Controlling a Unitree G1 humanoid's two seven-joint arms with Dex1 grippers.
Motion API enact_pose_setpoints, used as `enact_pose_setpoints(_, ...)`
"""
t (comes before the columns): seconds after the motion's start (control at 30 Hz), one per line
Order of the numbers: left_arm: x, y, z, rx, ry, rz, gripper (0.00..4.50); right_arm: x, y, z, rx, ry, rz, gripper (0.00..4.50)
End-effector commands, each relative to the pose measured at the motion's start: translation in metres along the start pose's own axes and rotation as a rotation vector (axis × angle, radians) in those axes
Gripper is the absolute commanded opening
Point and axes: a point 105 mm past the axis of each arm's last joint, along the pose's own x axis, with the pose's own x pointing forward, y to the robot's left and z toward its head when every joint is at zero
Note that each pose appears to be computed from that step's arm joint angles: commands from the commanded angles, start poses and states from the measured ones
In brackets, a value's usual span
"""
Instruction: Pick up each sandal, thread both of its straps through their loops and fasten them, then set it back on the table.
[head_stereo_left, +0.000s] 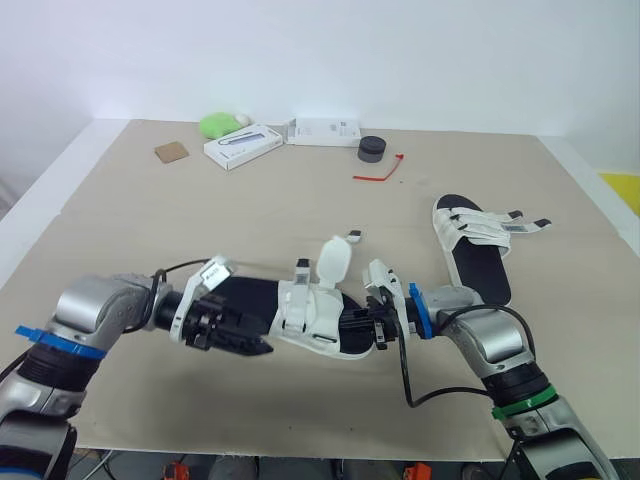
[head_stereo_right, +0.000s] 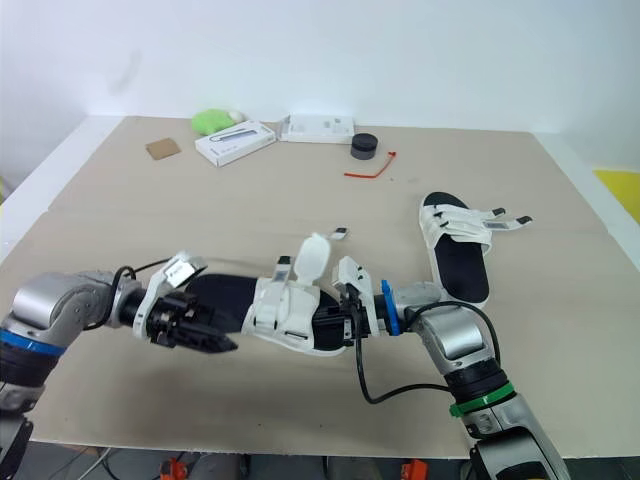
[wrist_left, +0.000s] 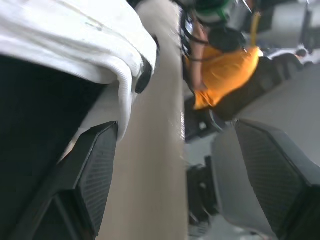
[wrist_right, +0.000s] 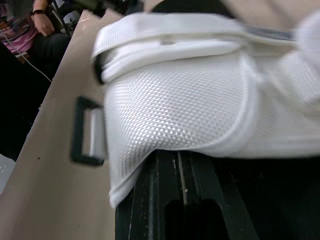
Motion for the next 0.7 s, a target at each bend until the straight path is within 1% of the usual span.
enact_pose_setpoints(0.03,0.002,-0.004,-0.005,-0.016,0.024,-0.012,3.79,0.000,-0.005,-0.027,0.085,0.074,-0.035,0.00)
enact_pose_setpoints(0.13,0.001,-0.010,-0.004,-0.031,0.029,-0.024,3.79,0.000,-0.005,-0.027,0.083,0.078,-0.033,0.00)
enact_pose_setpoints(0.23,-0.007,-0.012,-0.010,-0.031,0.084,-0.005,3.79,0.000,-0.005,-0.027,0.080,0.078,-0.031,0.00)
enact_pose_setpoints(0.5,-0.050,-0.006,-0.011,-0.048,0.178,0.104,3.79,0.000,-0.006,-0.026,0.078,0.079,-0.026,0.00)
enact_pose_setpoints(0.57,-0.055,-0.001,0.004,-0.033,0.126,0.121,3.79,0.000,-0.006,-0.027,0.079,0.080,-0.025,0.00)
enact_pose_setpoints(0.6,-0.054,0.000,0.019,-0.043,0.049,0.110,3.79,0.001,-0.005,-0.027,0.079,0.081,-0.024,0.00)
enact_pose_setpoints(0.67,-0.052,0.005,0.068,-0.089,-0.202,0.075,3.79,0.002,-0.006,-0.027,0.079,0.079,-0.022,0.00)
enact_pose_setpoints(0.7,-0.051,0.007,0.084,-0.125,-0.289,0.050,3.79,0.002,-0.006,-0.026,0.079,0.078,-0.022,0.00)
